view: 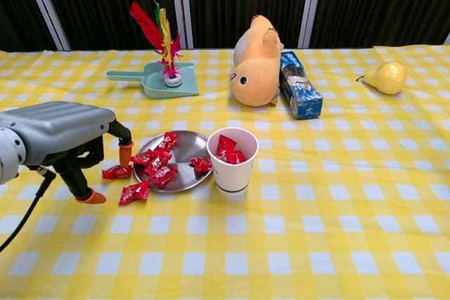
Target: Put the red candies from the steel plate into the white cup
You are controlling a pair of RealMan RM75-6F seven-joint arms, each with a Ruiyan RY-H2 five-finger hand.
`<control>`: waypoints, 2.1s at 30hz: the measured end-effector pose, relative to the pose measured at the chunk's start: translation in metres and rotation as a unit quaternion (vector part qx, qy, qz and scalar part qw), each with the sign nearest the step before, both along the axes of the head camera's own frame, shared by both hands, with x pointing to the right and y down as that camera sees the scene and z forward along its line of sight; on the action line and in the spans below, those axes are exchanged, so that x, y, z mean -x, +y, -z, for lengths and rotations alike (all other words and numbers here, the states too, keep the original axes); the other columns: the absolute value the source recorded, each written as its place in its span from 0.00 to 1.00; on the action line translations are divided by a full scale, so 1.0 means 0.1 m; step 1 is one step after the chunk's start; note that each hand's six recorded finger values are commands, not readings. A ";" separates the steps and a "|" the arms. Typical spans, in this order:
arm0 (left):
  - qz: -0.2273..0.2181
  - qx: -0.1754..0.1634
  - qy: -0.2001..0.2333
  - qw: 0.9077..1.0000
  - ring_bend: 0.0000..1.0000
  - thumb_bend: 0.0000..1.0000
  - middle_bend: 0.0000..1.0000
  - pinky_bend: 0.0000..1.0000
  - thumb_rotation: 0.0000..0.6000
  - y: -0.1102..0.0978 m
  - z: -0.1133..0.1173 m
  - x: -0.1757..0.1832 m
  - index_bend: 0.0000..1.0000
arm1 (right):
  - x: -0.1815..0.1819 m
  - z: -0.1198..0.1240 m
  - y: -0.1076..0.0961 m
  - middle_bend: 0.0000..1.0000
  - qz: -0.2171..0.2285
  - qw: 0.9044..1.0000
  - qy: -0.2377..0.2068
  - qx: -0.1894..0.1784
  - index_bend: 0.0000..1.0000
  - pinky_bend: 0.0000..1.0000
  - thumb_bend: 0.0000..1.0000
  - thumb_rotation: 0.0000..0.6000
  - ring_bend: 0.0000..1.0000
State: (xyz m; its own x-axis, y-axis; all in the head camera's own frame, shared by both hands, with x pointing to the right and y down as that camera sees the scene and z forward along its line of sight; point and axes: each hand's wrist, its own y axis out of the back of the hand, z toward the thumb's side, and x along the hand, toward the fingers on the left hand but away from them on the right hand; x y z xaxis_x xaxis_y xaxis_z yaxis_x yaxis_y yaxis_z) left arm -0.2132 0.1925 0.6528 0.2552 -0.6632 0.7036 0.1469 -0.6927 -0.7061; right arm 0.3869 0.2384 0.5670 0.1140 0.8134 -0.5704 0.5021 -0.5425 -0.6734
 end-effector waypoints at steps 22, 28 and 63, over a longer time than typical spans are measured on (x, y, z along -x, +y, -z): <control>0.030 0.017 -0.025 0.999 0.98 0.32 0.93 1.00 1.00 0.14 -0.34 -0.09 0.42 | 0.01 0.00 0.01 0.00 0.001 1.000 -0.002 0.002 0.00 0.00 0.33 1.00 0.00; 0.034 0.016 -0.024 0.999 0.98 0.32 0.93 1.00 1.00 0.15 -0.37 -0.14 0.42 | 0.01 0.00 0.01 0.00 0.001 1.000 -0.003 0.003 0.00 0.00 0.33 1.00 0.00; 0.044 -0.068 0.067 0.994 0.98 0.44 0.94 1.00 1.00 -0.44 0.33 -0.45 0.54 | 0.02 0.00 0.01 0.00 0.001 1.000 -0.004 0.002 0.00 0.00 0.33 1.00 0.00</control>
